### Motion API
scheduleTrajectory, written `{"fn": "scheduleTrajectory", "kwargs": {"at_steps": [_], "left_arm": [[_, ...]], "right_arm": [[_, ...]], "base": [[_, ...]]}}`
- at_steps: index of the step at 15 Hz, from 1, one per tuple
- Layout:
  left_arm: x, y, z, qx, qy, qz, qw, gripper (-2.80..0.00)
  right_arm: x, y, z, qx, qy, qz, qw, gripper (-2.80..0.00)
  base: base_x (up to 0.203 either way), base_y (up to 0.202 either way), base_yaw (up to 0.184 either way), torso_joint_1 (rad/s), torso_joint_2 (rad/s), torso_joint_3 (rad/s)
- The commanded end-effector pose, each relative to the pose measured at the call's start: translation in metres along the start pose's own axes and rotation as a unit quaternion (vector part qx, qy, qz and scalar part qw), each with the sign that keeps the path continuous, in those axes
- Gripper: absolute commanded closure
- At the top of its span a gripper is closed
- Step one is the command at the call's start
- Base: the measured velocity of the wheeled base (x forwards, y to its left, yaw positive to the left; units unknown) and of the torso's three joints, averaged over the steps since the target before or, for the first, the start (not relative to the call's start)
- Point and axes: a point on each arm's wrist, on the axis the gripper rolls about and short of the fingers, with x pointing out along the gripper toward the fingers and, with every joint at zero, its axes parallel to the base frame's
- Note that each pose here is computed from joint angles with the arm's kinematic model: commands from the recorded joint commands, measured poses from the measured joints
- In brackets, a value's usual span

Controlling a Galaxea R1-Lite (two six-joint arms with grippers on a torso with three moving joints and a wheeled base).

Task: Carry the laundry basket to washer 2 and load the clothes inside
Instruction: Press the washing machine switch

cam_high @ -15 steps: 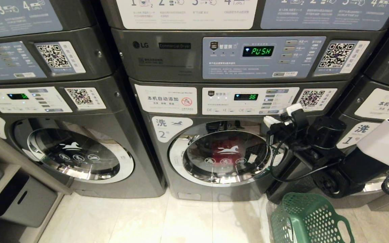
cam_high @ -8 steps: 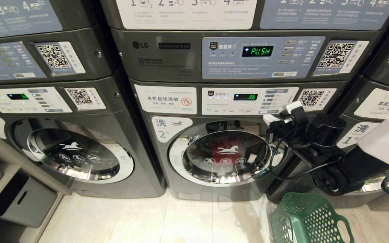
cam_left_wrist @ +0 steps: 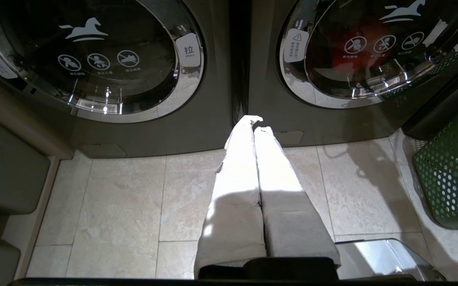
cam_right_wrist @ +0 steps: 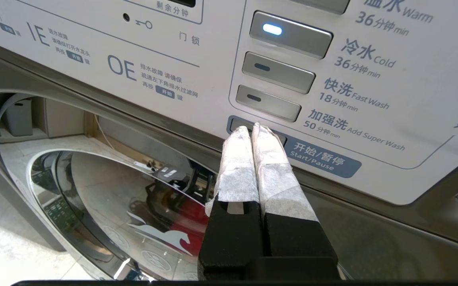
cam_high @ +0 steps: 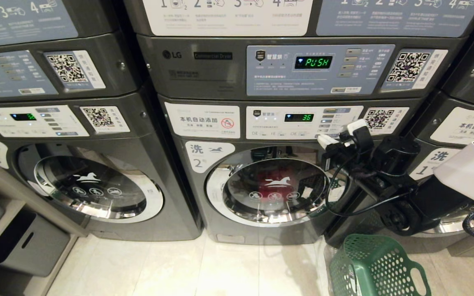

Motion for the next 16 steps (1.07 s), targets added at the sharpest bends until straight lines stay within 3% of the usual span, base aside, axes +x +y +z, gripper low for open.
{"fn": "scheduleTrajectory", "kwargs": {"at_steps": [1, 16], "left_arm": [[-0.0001, 0.0000, 0.0000, 0.000, -0.001, 0.000, 1.0000, 0.00], [-0.0001, 0.0000, 0.0000, 0.000, -0.001, 0.000, 1.0000, 0.00]], "right_arm": [[0.0004, 0.0000, 0.0003, -0.001, -0.003, -0.001, 1.000, 0.00], [-0.0063, 0.0059, 0.0060, 0.004, 0.004, 0.005, 1.000, 0.00]], "base": [[0.000, 0.000, 0.000, 0.000, 0.00, 0.000], [0.000, 0.000, 0.000, 0.000, 0.00, 0.000]]}}
